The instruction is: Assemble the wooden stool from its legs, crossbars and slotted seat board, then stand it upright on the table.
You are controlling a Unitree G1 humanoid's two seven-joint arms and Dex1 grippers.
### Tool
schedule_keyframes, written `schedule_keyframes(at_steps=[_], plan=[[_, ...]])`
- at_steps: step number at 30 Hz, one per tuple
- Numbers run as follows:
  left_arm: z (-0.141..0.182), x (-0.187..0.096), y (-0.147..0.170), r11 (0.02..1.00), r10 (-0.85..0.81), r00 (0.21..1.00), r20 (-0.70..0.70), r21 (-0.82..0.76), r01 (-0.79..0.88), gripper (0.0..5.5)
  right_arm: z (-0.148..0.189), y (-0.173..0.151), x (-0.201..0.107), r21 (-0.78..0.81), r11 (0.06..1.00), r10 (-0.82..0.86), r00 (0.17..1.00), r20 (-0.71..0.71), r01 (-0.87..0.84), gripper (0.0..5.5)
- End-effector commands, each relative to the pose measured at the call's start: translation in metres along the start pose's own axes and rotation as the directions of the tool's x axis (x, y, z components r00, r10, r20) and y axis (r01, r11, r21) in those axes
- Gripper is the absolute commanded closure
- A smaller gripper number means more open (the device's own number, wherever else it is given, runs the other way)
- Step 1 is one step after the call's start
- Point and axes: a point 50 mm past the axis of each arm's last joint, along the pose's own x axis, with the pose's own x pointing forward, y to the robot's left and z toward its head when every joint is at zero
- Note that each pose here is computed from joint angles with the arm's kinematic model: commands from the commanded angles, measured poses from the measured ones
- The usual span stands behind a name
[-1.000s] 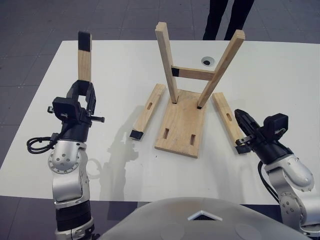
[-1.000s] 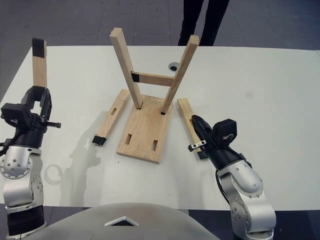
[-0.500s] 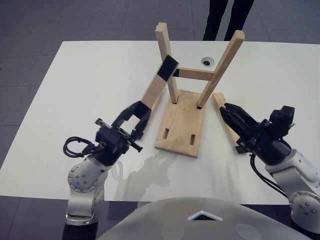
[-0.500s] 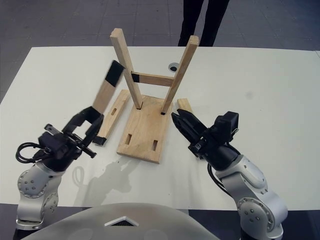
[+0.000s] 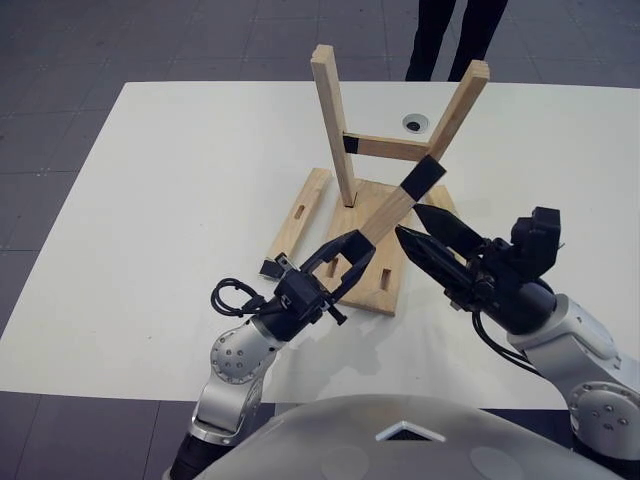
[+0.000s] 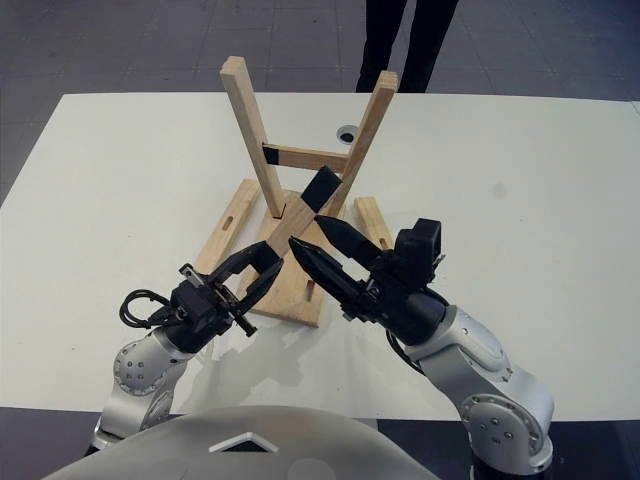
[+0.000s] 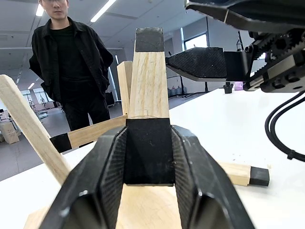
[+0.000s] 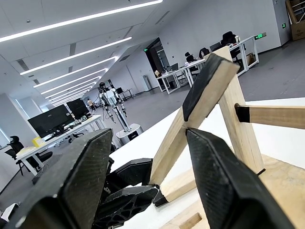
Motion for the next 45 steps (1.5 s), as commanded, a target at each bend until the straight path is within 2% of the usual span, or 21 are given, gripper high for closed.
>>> schedule_keyframes(at_steps=[1, 10, 18, 23, 34, 43, 45], plan=[[0.001, 0.008, -0.015, 0.998, -0.055, 0.998, 0.030, -0.025, 0.055, 4.19, -0.001, 0.000, 0.009, 0.026, 1.000, 0.015, 1.000, 0.019, -0.016, 2.66], [0.006, 0.011, -0.021, 0.997, -0.054, 0.996, 0.070, -0.046, 0.057, 4.19, -0.004, -0.013, 0.014, 0.023, 0.999, -0.039, 0.999, 0.012, 0.039, 2.66], [0.006, 0.002, 0.005, 0.996, 0.094, 0.994, 0.062, -0.004, -0.094, 4.19, -0.004, -0.020, 0.004, -0.007, 0.997, -0.083, 0.996, -0.019, 0.083, 2.66], [0.004, 0.001, 0.003, 0.997, 0.080, 0.996, 0.048, -0.005, -0.079, 4.19, -0.001, -0.019, -0.003, -0.024, 0.995, -0.096, 0.995, -0.021, 0.096, 2.66], [0.000, 0.001, -0.003, 0.998, 0.067, 0.997, 0.038, -0.021, -0.066, 4.19, 0.000, -0.013, 0.002, 0.014, 0.999, -0.048, 0.999, -0.012, 0.048, 2.66], [0.001, 0.004, -0.020, 0.997, 0.015, 0.998, 0.060, -0.076, -0.011, 4.19, -0.003, -0.013, 0.023, 0.029, 1.000, 0.001, 1.000, -0.001, -0.001, 2.66], [0.002, 0.004, -0.021, 0.997, 0.012, 0.998, 0.063, -0.079, -0.007, 4.19, -0.003, -0.015, 0.026, 0.031, 1.000, -0.001, 1.000, -0.003, 0.001, 2.92]])
